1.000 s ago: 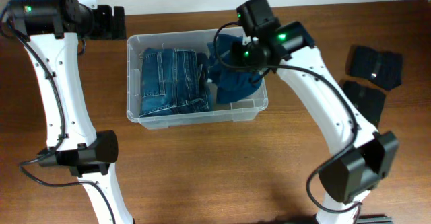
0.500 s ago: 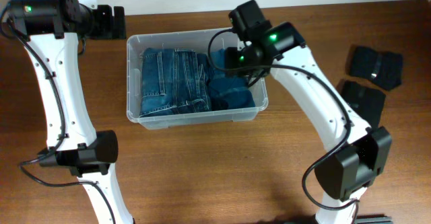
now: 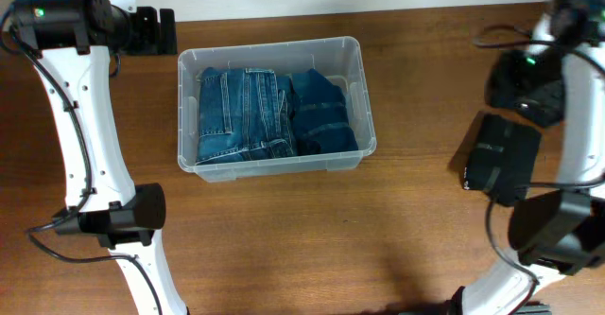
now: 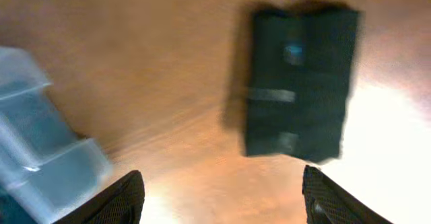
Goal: Pack container
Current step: 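Move the right gripper to the black folded garment and grasp it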
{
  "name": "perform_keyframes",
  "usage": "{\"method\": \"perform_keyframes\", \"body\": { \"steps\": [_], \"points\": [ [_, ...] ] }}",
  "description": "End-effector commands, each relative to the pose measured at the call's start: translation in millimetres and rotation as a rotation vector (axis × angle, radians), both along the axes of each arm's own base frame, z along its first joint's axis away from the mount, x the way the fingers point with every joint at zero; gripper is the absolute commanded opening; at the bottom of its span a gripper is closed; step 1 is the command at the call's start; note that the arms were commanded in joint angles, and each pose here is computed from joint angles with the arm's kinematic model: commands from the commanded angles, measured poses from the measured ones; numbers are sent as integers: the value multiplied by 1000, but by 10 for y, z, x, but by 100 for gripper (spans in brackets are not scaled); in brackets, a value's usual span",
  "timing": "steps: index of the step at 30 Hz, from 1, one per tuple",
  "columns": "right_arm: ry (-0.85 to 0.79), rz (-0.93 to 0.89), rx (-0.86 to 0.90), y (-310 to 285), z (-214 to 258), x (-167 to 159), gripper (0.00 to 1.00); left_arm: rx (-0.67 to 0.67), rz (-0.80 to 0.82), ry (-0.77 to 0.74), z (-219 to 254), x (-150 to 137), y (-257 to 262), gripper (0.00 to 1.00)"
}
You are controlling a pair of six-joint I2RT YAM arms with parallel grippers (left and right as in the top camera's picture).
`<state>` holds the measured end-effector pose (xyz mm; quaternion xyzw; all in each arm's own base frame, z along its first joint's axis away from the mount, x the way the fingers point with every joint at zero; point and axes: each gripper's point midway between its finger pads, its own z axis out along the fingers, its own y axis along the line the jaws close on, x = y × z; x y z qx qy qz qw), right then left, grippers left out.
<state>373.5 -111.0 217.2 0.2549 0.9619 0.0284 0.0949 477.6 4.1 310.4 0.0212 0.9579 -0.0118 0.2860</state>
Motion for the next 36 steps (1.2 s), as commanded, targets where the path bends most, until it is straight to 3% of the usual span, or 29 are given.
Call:
{"method": "perform_keyframes", "body": {
  "steps": [1, 8, 14, 19, 23, 25, 27, 36],
  "points": [
    [114, -42, 15, -433, -307, -400, 69, -3, -2, -22, 62, 5, 15, 99],
    [199, -129, 72, -785, -1158, -777, 68, -3, -2, -23, 63, 6, 15, 99],
    [146, -79, 85, -744, -1619, -736, 70, -2, -2, -40, 87, 40, 16, 99],
    [69, -73, 96, -734, -1740, -597, 69, -2, -2, -41, 88, 42, 16, 99],
    [72, -73, 96, -723, -1798, -620, 30, -2, -2, -44, 93, 49, 16, 99],
    [78, -74, 101, -702, -1844, -647, 22, -2, -2, -45, 94, 50, 16, 99],
    [86, -77, 106, -681, -1885, -678, 4, -2, -2, -45, 94, 50, 16, 99],
    [86, -101, 118, -677, -1785, -649, 4, -2, -2, -44, 93, 48, 16, 99]
  ]
}}
